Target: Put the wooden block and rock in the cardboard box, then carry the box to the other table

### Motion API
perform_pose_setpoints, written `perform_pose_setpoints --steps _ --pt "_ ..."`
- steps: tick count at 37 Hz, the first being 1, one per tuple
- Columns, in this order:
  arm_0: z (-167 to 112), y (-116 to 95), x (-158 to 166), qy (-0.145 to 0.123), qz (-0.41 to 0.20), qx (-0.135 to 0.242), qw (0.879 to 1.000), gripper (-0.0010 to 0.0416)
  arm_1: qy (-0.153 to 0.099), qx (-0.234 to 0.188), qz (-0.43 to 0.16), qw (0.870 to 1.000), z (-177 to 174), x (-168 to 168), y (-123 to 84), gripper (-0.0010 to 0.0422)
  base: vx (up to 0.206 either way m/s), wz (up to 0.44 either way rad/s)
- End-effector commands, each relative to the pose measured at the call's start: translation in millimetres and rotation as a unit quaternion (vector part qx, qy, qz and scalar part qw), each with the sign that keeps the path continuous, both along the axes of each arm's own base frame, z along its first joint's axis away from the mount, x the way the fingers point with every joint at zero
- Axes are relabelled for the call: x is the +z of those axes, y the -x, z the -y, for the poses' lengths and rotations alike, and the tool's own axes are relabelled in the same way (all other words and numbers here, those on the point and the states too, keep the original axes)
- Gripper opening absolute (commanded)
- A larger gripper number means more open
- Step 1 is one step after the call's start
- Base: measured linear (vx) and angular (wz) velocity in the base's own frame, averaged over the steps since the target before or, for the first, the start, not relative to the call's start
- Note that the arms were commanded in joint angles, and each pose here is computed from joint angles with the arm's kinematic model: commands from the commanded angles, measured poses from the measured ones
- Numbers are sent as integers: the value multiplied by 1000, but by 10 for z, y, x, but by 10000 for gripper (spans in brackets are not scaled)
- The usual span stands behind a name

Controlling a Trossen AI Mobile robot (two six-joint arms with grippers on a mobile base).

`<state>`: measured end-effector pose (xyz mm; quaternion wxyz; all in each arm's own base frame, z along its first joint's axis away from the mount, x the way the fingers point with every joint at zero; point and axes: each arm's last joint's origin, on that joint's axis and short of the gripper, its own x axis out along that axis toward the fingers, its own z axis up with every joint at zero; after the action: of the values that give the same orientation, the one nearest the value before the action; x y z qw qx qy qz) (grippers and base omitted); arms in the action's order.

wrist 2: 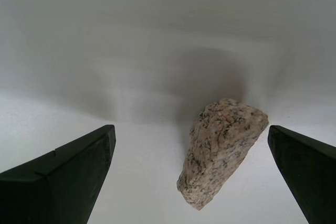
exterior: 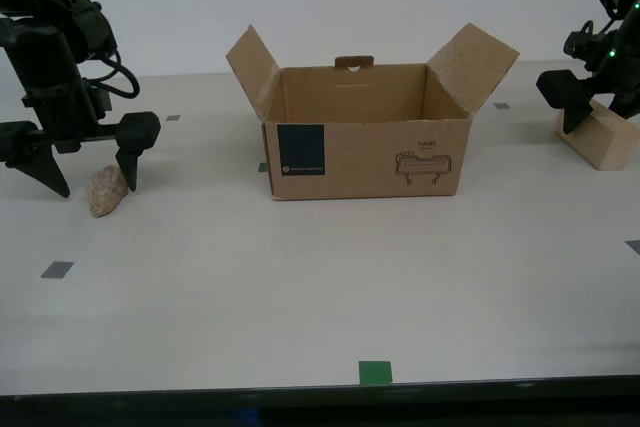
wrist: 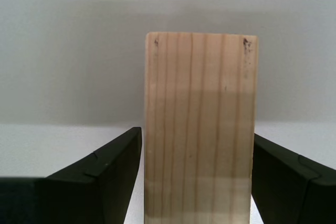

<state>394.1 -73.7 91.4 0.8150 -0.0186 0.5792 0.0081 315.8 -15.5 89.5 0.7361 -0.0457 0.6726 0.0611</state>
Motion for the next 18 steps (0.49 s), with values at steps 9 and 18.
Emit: perform_pose_setpoints --steps 9,18 --pt "-2 -3 1 0 1 2 1000 202 -1 0 5 1000 6 1 -9 398 0 0" --pt "-3 -5 2 0 3 2 1000 178 -1 -1 4 1000 8 -3 -5 398 0 0"
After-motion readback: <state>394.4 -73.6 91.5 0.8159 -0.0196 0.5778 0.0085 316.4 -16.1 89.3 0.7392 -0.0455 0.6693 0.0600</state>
